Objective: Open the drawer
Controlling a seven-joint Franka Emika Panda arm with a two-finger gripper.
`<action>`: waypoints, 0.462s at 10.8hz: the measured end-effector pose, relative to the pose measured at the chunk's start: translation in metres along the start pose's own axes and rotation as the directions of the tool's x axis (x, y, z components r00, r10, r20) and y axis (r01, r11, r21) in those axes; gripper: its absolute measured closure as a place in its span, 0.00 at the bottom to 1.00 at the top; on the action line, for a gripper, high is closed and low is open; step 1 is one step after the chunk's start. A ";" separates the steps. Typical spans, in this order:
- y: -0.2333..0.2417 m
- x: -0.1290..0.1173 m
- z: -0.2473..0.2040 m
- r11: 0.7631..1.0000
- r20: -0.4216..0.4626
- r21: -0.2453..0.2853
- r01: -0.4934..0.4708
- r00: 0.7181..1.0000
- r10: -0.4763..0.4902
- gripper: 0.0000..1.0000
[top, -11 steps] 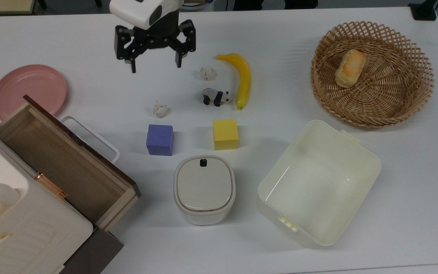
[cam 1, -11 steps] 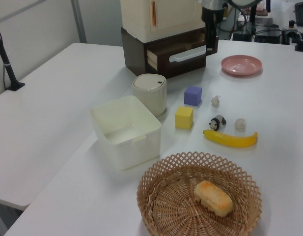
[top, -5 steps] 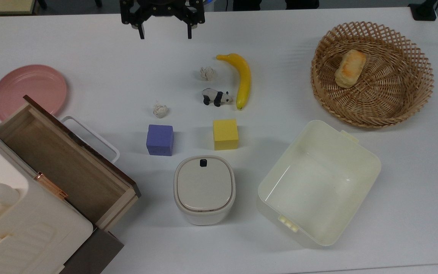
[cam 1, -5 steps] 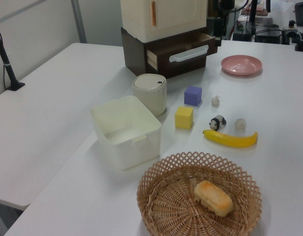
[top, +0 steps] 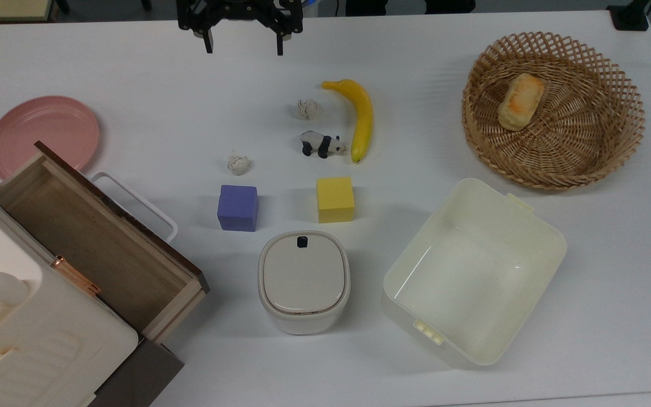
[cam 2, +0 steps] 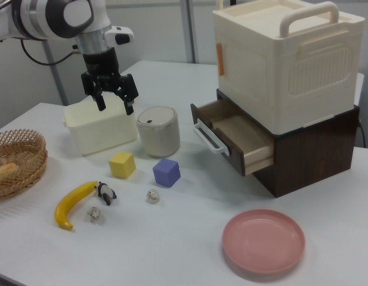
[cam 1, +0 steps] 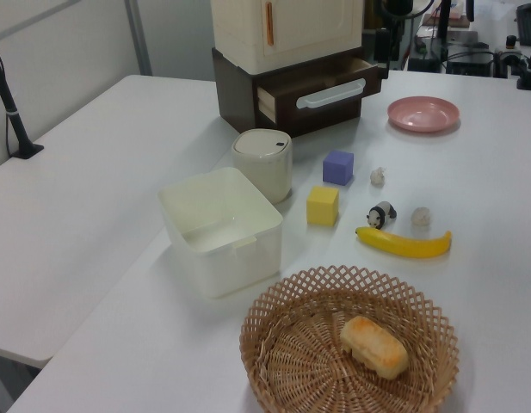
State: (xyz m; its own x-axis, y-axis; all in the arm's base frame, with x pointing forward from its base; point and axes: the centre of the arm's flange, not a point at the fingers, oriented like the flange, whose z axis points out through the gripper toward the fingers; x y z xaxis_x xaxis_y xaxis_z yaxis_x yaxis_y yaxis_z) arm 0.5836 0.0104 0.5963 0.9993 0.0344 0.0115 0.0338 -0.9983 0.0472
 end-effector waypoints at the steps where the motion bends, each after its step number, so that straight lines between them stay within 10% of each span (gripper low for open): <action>1: 0.002 0.000 -0.001 1.000 -0.002 0.000 -0.003 1.000 0.003 0.00; 5: 0.007 -0.004 -0.002 1.000 0.019 0.000 -0.012 1.000 0.012 0.00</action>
State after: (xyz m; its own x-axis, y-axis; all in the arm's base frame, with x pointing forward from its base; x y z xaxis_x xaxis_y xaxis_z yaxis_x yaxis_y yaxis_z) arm 0.5798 0.0037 0.5982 0.9997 0.0218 -0.0074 0.0221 -0.9986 0.0475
